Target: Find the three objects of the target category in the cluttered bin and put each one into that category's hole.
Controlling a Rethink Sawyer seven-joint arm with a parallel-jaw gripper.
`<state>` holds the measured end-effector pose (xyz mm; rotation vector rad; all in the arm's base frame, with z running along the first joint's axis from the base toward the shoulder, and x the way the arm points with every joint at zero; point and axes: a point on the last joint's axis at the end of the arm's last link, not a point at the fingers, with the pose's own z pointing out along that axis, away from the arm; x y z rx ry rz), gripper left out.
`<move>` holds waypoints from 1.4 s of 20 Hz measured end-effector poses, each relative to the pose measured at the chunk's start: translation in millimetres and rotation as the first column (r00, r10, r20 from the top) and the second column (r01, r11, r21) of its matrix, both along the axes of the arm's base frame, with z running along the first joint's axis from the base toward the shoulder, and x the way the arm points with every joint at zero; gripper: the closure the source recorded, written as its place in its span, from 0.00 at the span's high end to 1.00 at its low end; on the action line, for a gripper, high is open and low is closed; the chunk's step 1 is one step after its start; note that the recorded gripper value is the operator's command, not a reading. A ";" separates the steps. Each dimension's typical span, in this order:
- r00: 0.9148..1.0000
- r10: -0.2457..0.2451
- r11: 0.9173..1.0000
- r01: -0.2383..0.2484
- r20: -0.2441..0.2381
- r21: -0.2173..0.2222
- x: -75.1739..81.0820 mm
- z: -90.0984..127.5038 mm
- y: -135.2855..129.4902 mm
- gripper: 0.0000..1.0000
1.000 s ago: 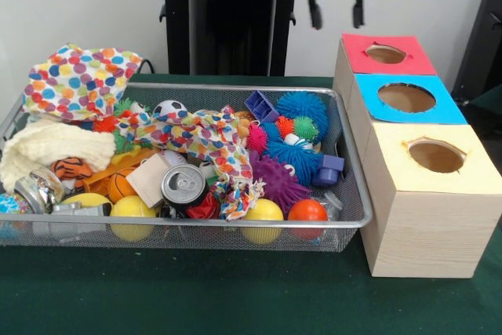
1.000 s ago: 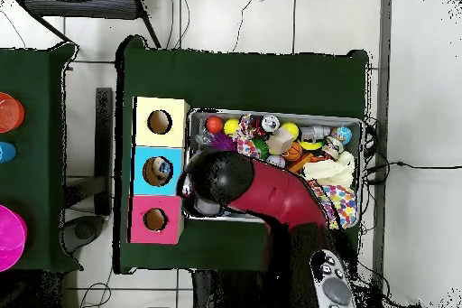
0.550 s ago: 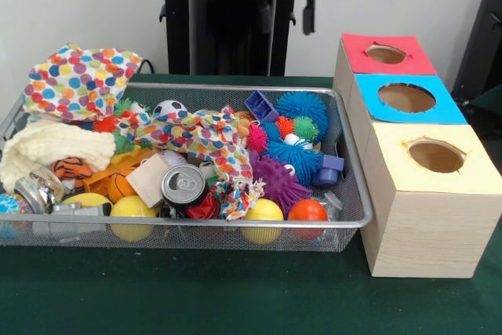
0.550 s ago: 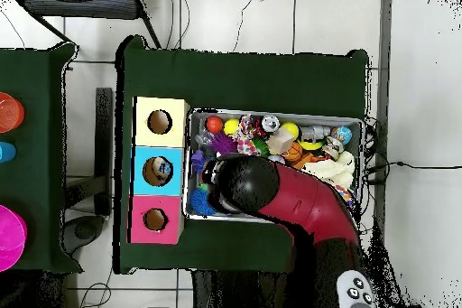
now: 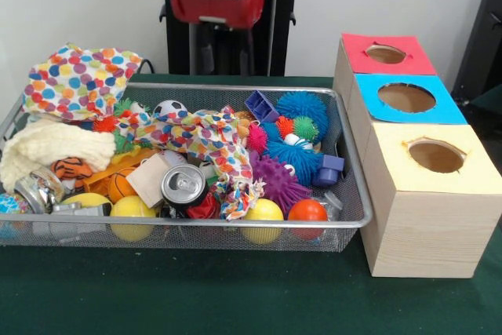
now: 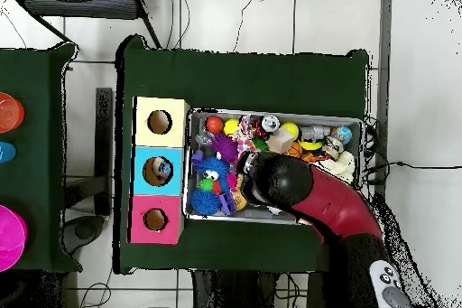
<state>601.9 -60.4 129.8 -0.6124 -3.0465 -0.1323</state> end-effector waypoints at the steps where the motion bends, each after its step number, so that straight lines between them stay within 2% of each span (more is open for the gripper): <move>1: 1.000 -0.003 1.000 0.003 0.001 -0.001 -0.4 -1.8 -1.4 1.00; 5: 0.999 -0.031 1.000 0.031 0.036 -0.003 -2.2 -19.3 -6.6 1.00; 7: 0.996 -0.045 0.999 0.046 0.075 -0.004 1.8 -27.6 -2.8 1.00; 11: 0.993 -0.048 0.999 0.049 0.110 -0.007 7.4 -32.6 7.6 1.00; 20: 0.993 0.010 1.000 -0.012 0.115 0.015 22.1 -39.6 72.1 1.00; 22: 0.992 0.022 0.999 -0.026 0.123 0.027 33.0 -44.1 91.4 1.00; 28: 0.992 0.019 0.999 -0.025 0.129 0.045 49.4 -59.1 100.6 1.00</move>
